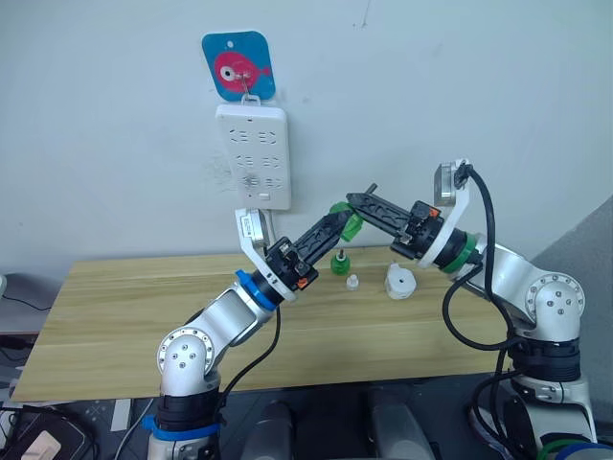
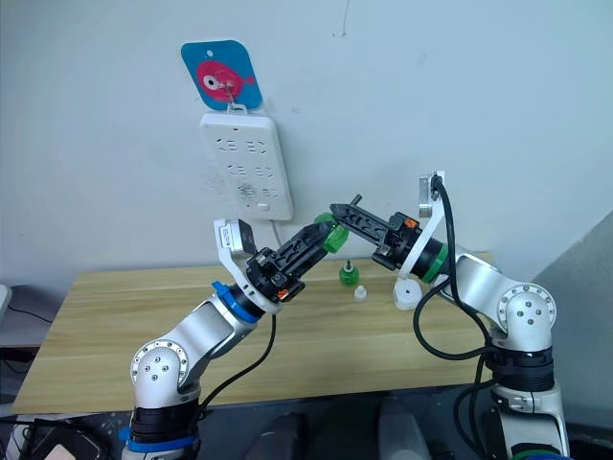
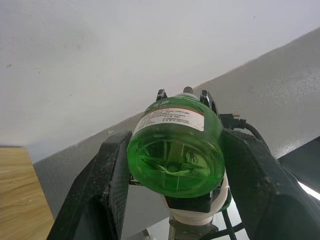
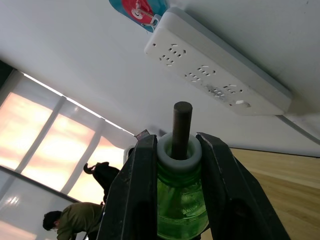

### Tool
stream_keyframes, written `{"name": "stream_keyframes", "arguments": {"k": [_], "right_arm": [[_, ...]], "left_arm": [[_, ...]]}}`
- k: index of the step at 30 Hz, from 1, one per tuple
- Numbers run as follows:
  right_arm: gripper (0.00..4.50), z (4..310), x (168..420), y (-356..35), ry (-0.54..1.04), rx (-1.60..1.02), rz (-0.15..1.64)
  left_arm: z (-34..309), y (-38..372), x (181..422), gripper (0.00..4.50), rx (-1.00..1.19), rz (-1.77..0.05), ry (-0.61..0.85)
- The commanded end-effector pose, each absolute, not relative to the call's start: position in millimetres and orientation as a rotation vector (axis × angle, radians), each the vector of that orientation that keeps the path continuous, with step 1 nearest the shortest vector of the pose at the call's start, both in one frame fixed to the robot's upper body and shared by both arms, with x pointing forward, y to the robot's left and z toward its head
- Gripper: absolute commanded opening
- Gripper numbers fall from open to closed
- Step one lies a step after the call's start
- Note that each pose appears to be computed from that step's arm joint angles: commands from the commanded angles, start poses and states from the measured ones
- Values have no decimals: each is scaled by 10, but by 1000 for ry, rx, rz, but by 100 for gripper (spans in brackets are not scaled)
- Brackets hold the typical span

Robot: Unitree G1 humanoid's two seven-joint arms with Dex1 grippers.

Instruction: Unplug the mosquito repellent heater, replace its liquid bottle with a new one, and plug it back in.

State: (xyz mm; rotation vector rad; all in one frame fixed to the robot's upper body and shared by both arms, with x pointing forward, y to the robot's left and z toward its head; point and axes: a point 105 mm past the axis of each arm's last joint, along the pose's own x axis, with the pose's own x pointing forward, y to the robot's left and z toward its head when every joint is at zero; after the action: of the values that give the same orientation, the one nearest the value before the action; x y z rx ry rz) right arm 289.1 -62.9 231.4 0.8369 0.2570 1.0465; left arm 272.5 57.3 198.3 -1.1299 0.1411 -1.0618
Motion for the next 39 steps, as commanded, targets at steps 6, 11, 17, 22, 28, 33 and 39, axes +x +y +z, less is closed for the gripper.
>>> {"name": "stream_keyframes", "arguments": {"k": [6, 11, 17, 22, 28, 33, 39], "right_arm": [[152, 2392, 2755, -616, 241, 802, 1111], [317, 2302, 2887, -932, 256, 660, 992], [450, 1969, 3092, -1508, 322, 200, 727], [450, 1629, 3203, -1608, 350, -253, 563], [450, 1097, 3345, -1488, 553, -334, 364], [450, 901, 3497, -1410, 579, -304, 289], [450, 689, 3564, -1416, 644, -272, 226]], "left_arm": [[2035, 560, 2674, 241, -1084, -1108, 105], [2017, 630, 2656, 241, -862, -1120, 72], [1760, 835, 2657, 241, -211, -1105, -45], [1457, 966, 2468, 241, 249, -1192, -188], [928, 1300, 2238, 241, 546, -1251, -231], [771, 1358, 2113, 241, 550, -1276, -200], [800, 1336, 2140, 241, 531, -1246, -200]]}}
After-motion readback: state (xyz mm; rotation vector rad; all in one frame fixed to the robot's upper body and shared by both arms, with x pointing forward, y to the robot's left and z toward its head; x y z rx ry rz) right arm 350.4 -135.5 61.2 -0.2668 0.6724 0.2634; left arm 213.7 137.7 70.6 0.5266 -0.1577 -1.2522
